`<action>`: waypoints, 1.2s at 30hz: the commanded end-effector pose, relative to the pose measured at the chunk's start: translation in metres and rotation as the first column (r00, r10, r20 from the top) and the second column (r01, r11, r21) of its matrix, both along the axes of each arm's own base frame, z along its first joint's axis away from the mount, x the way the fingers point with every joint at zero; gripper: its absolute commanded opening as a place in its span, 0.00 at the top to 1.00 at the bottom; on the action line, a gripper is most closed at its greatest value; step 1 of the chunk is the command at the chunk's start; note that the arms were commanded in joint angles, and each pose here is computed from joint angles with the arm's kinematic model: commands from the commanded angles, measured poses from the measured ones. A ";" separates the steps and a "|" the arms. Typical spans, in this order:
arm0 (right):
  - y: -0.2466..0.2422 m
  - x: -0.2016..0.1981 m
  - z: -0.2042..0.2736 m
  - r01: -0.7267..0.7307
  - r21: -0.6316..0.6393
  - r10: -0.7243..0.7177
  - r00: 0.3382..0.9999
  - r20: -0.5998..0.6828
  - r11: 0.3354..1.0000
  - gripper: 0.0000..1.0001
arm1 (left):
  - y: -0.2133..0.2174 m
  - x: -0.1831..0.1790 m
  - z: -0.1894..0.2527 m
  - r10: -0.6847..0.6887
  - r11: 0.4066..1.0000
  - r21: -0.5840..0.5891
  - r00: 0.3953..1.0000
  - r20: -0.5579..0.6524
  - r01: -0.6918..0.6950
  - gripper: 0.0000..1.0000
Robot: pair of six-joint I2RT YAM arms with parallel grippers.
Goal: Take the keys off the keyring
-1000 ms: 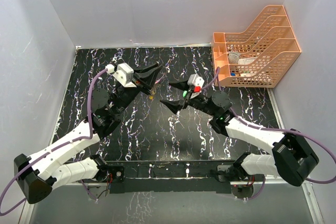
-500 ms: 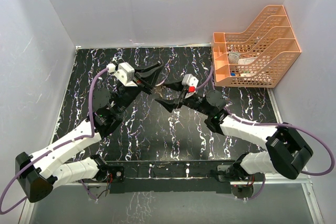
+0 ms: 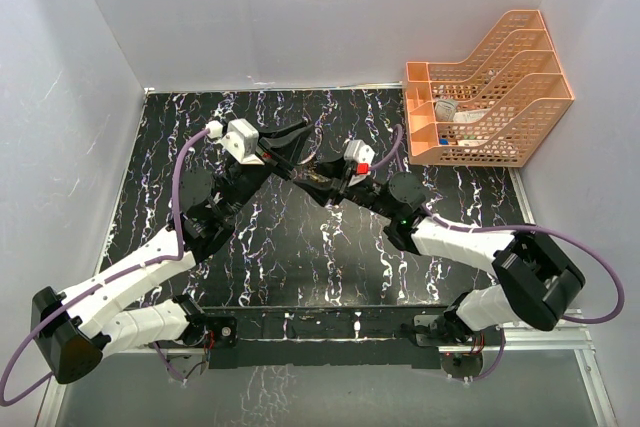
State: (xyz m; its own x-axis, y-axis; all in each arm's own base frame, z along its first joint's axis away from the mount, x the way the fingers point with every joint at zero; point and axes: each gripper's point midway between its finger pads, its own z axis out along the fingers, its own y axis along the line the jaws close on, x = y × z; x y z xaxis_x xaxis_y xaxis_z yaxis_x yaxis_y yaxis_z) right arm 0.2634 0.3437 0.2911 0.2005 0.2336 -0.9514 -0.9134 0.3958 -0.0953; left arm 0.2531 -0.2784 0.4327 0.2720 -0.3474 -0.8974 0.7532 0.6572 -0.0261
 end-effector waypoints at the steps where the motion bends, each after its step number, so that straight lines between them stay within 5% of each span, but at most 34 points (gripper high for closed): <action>1: 0.003 -0.005 0.043 -0.019 0.087 0.012 0.996 0.089 0.996 0.59 | 0.007 -0.009 0.025 -0.006 0.998 -0.069 0.998 0.059 0.010 1.00; 8: 0.005 -0.003 0.040 -0.020 0.068 0.015 0.997 0.080 0.997 0.74 | 0.009 -0.011 0.029 -0.001 0.997 -0.077 0.997 0.073 0.006 1.00; 13: 0.006 -0.002 0.034 -0.016 0.040 0.013 0.998 0.061 0.999 0.99 | 0.015 -0.011 0.034 0.025 0.997 -0.081 0.995 0.091 -0.018 1.00; 17: 0.001 0.002 0.035 0.020 0.010 -0.021 0.999 0.046 1.000 1.00 | 0.023 -0.008 0.034 0.072 0.995 -0.078 0.993 0.096 -0.064 1.00; 24: -0.021 0.021 0.004 0.168 -0.274 -0.185 0.982 -0.039 0.947 1.00 | 0.052 0.014 0.026 0.279 0.960 -0.046 0.957 0.080 -0.276 0.99; 28: -0.046 0.034 0.001 0.276 -0.417 -0.335 0.939 -0.074 0.866 1.00 | 0.068 0.034 0.012 0.417 0.907 0.029 0.907 0.055 -0.419 0.81; 36: -0.093 0.051 0.023 0.432 -0.599 -0.552 0.834 -0.020 0.675 1.00 | 0.089 0.051 -0.023 0.559 0.824 0.116 0.829 -0.003 -0.555 0.61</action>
State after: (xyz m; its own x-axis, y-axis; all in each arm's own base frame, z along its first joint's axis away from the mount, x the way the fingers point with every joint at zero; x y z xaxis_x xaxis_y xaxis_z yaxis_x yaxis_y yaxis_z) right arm 0.3116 0.2846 0.3134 0.0053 -0.2839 -0.9588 -0.7114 0.6728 -0.2031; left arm 0.2970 -0.2096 0.4201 0.3808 -0.1015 -0.9191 0.3711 0.9272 0.0513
